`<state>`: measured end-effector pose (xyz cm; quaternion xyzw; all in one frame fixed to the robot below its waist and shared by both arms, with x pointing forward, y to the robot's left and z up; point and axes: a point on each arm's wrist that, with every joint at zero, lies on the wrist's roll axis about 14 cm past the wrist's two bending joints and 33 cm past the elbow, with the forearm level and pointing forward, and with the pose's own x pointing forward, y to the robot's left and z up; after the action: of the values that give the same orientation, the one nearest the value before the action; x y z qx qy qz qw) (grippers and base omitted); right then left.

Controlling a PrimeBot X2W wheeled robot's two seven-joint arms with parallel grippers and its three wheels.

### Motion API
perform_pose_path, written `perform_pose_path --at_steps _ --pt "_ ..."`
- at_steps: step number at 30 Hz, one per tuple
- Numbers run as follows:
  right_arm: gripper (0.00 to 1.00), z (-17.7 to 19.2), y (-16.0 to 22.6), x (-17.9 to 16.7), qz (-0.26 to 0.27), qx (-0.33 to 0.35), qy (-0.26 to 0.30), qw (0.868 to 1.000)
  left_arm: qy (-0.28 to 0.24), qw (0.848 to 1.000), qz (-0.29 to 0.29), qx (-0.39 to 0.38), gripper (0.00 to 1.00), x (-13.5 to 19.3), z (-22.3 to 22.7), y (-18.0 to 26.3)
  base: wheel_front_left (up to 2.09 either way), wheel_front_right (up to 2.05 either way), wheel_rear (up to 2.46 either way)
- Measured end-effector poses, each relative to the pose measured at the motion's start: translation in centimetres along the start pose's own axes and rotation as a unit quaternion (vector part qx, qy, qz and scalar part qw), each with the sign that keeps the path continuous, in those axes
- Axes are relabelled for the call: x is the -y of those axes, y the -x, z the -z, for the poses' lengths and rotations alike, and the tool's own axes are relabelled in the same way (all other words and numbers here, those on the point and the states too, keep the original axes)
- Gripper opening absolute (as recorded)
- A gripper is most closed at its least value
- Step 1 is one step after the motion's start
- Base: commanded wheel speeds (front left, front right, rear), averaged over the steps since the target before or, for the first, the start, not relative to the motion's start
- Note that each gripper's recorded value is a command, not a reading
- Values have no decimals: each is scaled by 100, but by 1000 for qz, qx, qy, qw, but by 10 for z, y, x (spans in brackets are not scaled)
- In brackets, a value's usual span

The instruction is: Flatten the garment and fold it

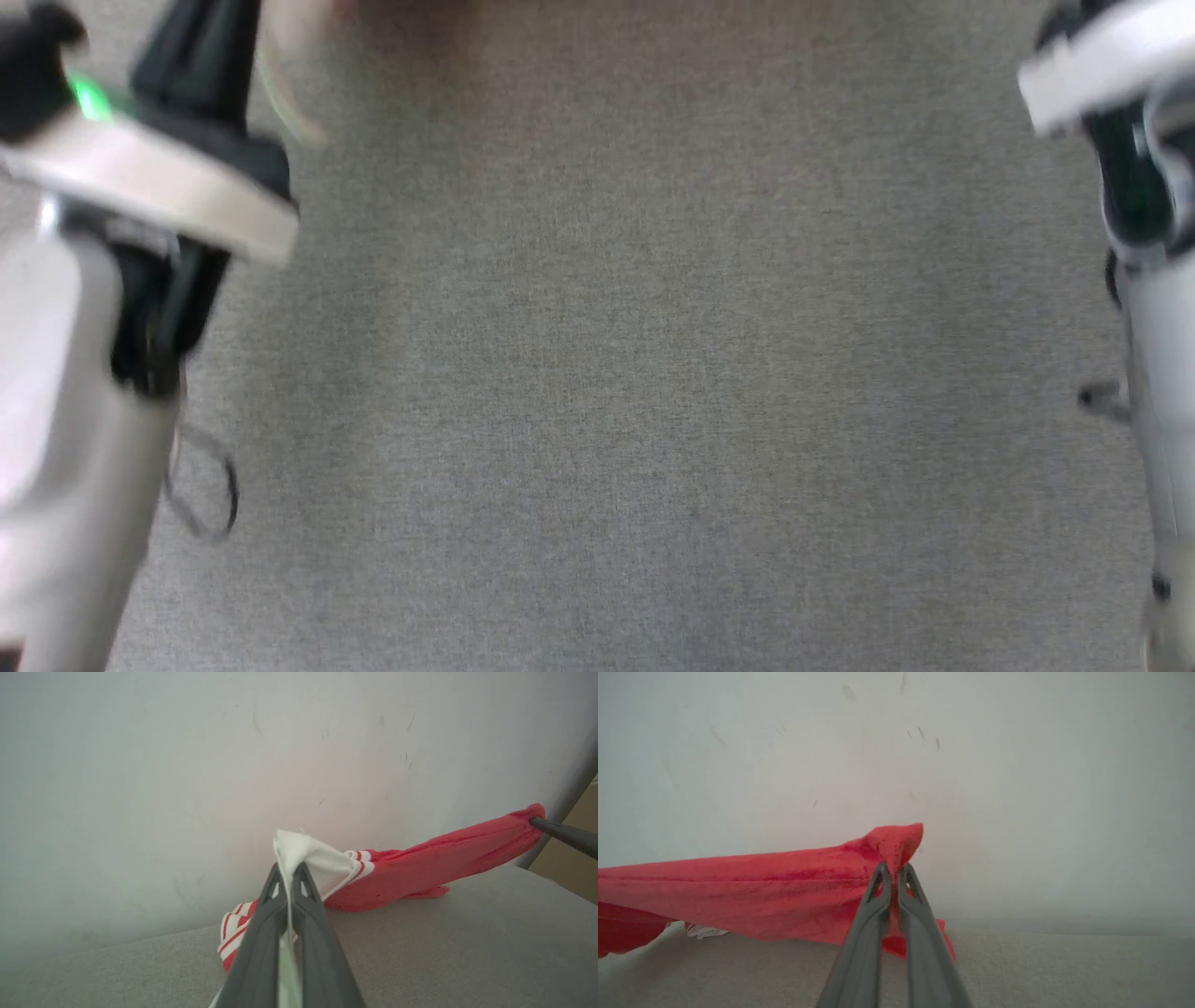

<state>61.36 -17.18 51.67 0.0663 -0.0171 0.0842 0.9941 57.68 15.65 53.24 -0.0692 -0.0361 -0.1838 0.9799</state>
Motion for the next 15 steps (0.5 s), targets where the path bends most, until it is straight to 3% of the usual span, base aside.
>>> perform_pose_path --at_steps 5,15 --pt "0 8 50 7 16 -14 -25 999 1 999 10 -48 0 26 18 45 0 0 0" --pt "0 21 132 -11 23 -64 -62 996 27 988 -14 -149 0 54 47 131 0 0 0"
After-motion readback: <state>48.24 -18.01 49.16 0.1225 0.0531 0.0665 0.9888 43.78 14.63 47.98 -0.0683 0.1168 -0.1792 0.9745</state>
